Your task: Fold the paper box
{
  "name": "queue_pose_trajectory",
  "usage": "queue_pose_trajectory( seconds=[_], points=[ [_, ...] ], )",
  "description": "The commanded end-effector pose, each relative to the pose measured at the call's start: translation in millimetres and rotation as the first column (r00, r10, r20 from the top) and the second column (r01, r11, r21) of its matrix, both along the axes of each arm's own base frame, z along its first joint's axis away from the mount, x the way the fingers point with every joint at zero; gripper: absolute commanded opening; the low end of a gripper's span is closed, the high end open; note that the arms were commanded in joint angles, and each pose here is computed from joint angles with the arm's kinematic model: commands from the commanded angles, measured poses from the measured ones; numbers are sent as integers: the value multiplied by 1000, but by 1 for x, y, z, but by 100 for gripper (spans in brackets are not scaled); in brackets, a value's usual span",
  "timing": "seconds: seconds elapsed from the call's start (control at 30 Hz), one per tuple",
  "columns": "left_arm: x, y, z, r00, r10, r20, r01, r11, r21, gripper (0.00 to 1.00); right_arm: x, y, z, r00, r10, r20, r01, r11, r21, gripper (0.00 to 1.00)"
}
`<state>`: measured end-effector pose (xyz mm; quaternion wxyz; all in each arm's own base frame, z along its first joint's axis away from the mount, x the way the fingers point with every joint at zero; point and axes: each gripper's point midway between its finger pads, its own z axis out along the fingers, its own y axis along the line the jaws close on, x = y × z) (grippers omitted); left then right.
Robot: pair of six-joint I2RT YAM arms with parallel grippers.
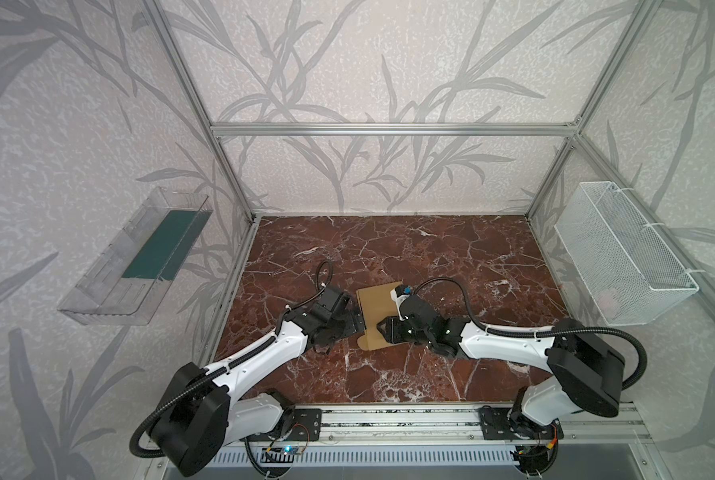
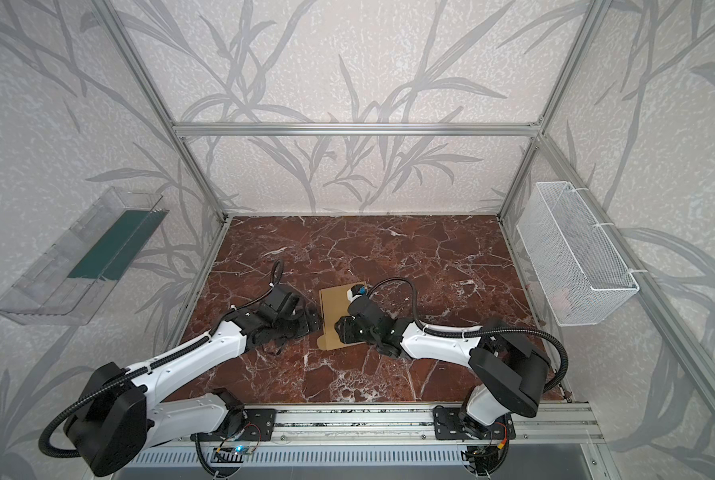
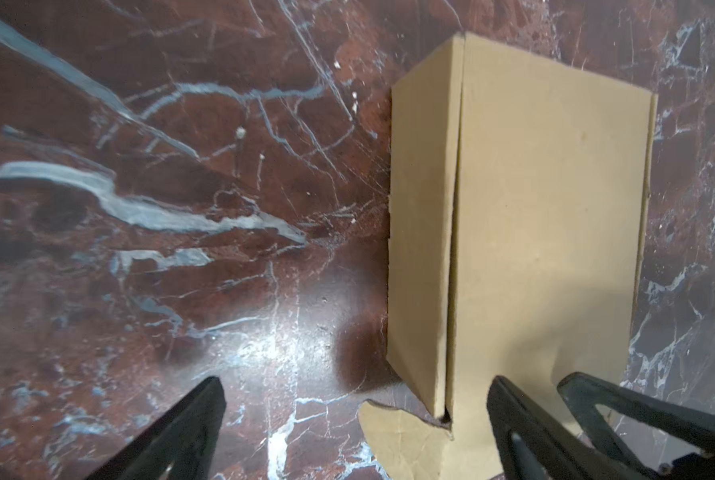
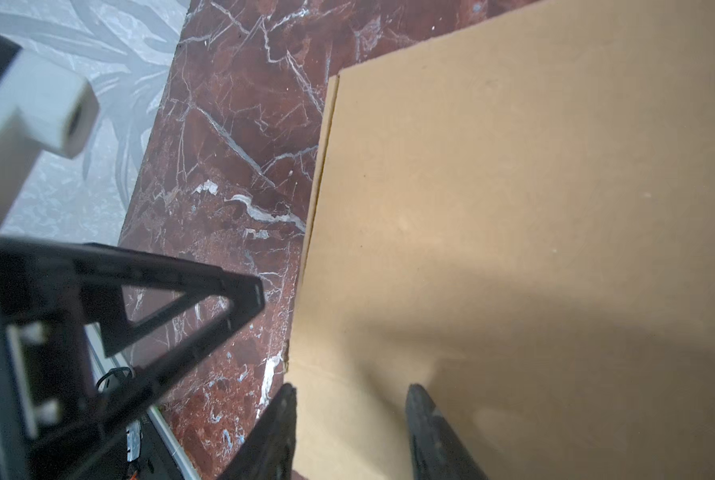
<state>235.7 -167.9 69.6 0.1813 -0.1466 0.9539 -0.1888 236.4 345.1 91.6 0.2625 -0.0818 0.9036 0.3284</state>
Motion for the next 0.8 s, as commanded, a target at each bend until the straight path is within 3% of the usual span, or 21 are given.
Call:
queue_pose_trajectory(
  seconds=[0.0,0.2,0.77],
  points=[
    [2,-15,0,999,30,25,-29,998,-62,99,7,-1,13,999,-9,40,9,1000,-11,44],
    [-2,-32,-1,998,55,38,-49,988,-149,99,10,-2,9,999,-6,43,7,999,-39,44],
    [-4,-58,-5,994,88,58,-71,967,-246,99,13,-2,-8,1000,-21,-12,21,1000,-5,44]
  ],
)
